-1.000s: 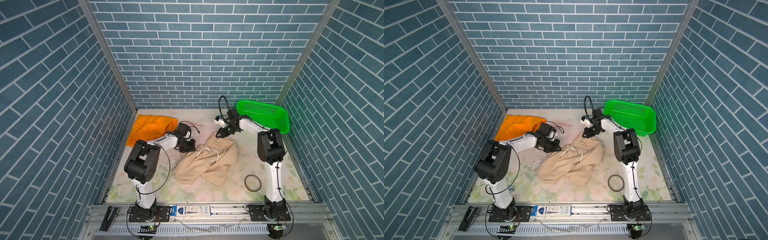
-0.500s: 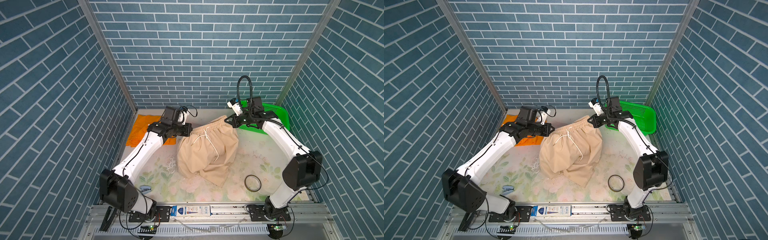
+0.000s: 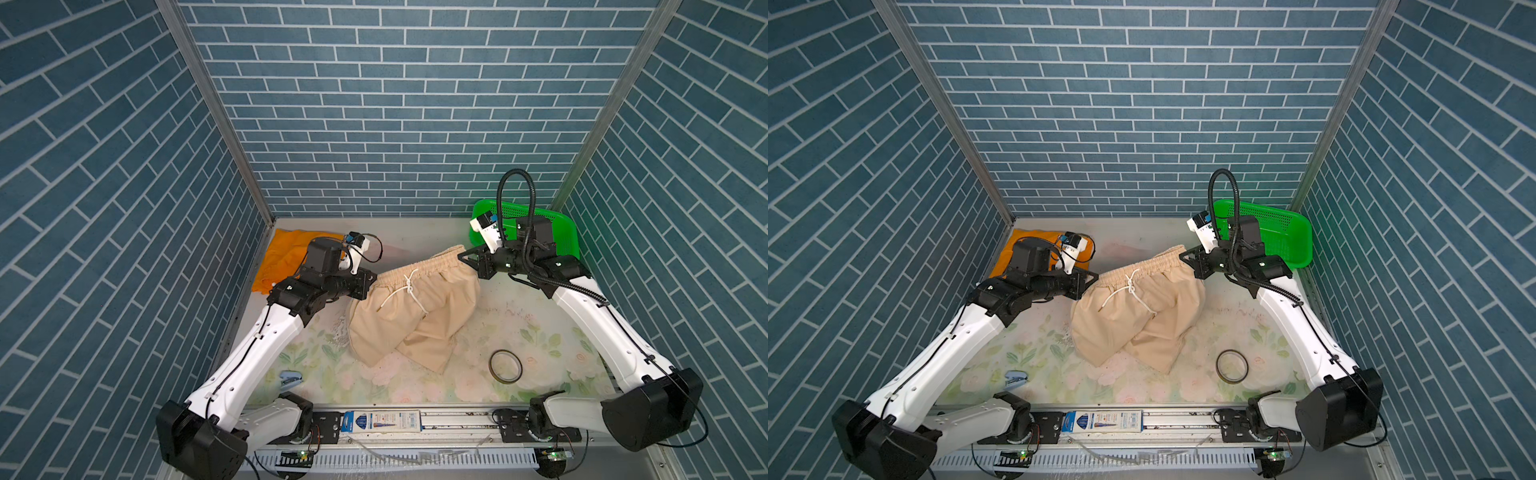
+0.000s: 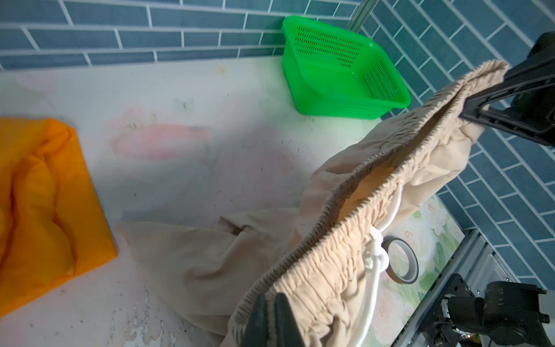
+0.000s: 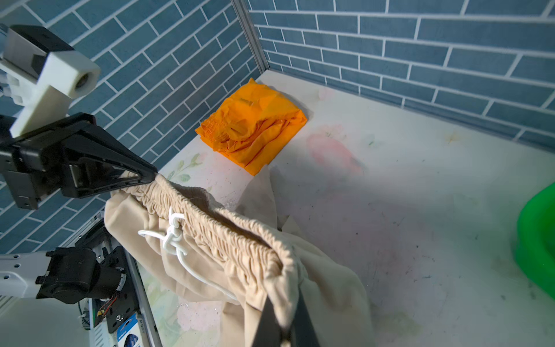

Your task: Fold and stack the shorts

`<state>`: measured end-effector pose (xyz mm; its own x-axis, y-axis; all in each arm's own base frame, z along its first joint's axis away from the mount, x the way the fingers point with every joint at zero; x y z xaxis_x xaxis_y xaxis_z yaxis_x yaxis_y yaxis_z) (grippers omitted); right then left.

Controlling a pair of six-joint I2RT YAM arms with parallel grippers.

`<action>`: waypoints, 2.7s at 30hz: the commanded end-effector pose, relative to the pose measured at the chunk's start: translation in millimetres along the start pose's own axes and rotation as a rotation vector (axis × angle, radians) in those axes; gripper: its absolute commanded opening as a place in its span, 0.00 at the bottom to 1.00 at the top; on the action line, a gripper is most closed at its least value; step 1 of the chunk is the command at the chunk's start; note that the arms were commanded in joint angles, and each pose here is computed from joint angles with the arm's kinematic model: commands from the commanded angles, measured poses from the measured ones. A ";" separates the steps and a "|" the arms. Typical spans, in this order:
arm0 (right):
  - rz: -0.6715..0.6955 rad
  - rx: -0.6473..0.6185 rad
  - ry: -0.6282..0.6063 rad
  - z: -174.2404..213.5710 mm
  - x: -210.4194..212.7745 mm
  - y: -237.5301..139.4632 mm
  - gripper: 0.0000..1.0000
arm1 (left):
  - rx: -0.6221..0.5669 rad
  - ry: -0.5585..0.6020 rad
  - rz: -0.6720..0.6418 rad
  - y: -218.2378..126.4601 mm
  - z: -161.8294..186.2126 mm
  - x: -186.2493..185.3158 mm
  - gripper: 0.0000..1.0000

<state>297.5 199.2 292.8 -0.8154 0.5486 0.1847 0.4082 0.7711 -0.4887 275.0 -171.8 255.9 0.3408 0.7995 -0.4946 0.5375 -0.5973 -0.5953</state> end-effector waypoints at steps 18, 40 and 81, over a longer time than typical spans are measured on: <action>-0.061 0.225 0.236 130.3 31.9 63.7 0.00 | 0.220 -0.322 -0.213 77.2 127.6 82.0 0.35; -0.121 0.204 0.237 132.7 45.3 64.0 0.00 | 0.170 -0.368 -0.198 55.4 140.2 73.7 0.55; 0.017 -0.227 -0.143 -92.6 99.1 -107.1 0.00 | -0.249 0.275 -0.044 -143.7 -67.3 -86.8 0.00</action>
<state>225.9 204.2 416.1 -0.8206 0.5635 0.0958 0.5116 0.7988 -0.3167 231.0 -160.6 400.9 0.4452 0.8210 -0.3574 0.6970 -0.5683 -0.4374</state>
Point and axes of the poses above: each gripper's point midway between its finger pads, its own y axis out along the fingers, its own x axis along the line the jaws close on, z = x × y, the point moved 3 cm from there along -y, back along the fingers, and after that the axes turned 10 degrees about -y, right-handed, at the moved point
